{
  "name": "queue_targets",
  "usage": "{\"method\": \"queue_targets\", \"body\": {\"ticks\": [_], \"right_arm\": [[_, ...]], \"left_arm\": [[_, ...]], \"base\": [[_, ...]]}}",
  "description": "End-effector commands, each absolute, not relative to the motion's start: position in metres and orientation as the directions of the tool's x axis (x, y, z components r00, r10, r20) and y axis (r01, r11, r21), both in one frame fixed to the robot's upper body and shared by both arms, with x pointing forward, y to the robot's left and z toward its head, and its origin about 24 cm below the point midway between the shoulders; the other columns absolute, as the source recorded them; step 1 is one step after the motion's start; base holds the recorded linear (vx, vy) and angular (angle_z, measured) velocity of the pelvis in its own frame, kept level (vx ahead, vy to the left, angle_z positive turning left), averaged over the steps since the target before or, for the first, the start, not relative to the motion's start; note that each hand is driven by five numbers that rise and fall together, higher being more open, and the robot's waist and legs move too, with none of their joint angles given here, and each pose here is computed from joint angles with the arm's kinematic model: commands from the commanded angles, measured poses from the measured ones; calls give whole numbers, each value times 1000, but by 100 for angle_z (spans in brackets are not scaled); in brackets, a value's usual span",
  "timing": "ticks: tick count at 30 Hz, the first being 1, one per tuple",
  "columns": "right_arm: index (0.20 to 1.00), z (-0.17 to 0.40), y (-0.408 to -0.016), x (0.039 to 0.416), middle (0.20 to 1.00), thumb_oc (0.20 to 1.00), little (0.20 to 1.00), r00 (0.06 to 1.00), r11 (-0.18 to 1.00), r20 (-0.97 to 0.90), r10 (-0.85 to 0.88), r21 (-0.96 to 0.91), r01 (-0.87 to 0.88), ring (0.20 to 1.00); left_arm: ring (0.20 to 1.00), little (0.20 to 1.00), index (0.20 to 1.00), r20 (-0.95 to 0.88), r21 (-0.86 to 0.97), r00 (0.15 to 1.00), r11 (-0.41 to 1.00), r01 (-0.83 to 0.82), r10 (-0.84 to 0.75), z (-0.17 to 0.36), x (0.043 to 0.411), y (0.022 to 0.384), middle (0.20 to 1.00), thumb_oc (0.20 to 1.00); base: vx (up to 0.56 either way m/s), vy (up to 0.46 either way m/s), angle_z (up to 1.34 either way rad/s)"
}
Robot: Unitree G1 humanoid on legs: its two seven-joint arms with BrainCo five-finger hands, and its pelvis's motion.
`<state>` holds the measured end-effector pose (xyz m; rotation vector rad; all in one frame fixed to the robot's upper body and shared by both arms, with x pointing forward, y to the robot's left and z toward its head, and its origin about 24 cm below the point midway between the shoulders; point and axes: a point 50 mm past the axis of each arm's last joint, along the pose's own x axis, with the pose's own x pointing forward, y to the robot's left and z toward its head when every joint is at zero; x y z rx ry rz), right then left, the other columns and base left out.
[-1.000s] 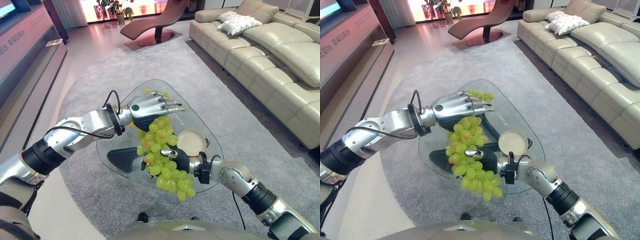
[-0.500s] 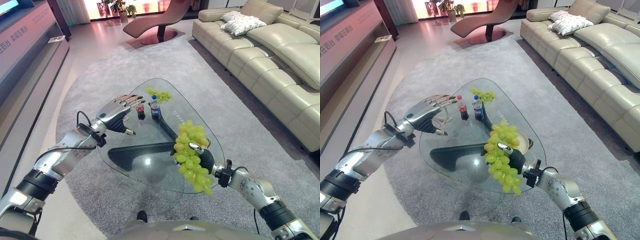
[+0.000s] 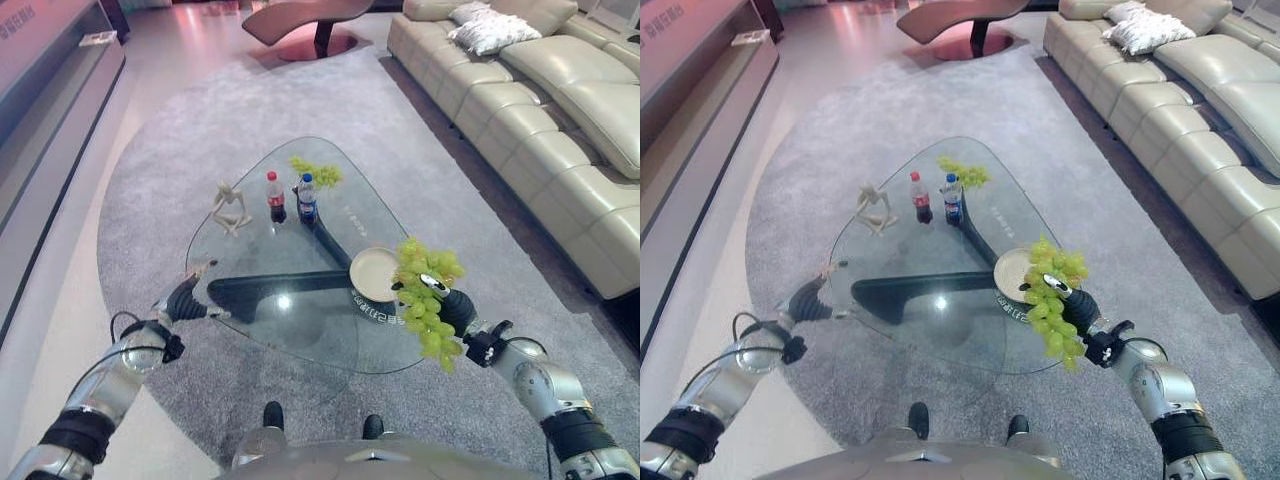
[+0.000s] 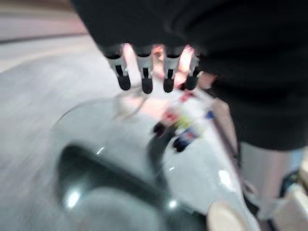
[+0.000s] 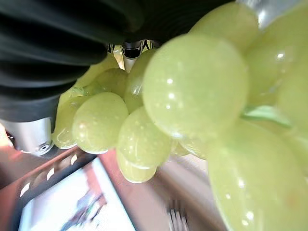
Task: Pick up fruits into the plate
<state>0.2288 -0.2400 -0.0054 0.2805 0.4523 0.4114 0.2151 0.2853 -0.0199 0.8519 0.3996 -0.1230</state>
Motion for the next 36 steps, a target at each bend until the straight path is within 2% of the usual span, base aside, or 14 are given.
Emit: {"method": "queue_targets", "body": {"ticks": [1,3,8,14,17,27,36], "right_arm": [[200,52,-252,282,200,200,200,940,949,-150,306,128,-289,200],[200,69,-260,303,200,200,200,972,979,-118,202,23,-201,200],[200,101,-279,332,200,200,200,996,996,-63,56,-69,-61,200],[200,142,-297,356,200,200,200,998,988,-7,-60,-142,59,200],[200,159,-302,364,200,200,200,995,983,8,-96,-154,96,200],[200,185,-303,377,200,200,200,985,970,27,-169,-171,172,200],[200,190,-310,382,200,200,200,964,940,-37,-264,-233,248,200]], "left_arm": [[1000,1000,1000,-337,669,933,729,144,125,-10,240,297,1000,1000],[1000,1000,1000,-396,646,907,746,161,147,-23,241,296,1000,1000],[1000,1000,1000,-503,587,842,792,168,195,-51,235,289,1000,1000],[1000,1000,1000,-611,525,759,833,176,225,-79,223,278,1000,1000],[1000,1000,1000,-630,490,744,857,159,222,-87,219,270,1000,1000],[1000,1000,1000,-559,441,818,883,159,132,-81,235,241,1000,1000],[1000,1000,1000,-504,430,861,886,174,76,-71,247,224,1000,1000]], "base": [[-195,-108,12],[-275,-137,13],[-192,-52,12],[-132,18,10],[-83,75,10],[-43,63,8],[-17,34,2]]}}
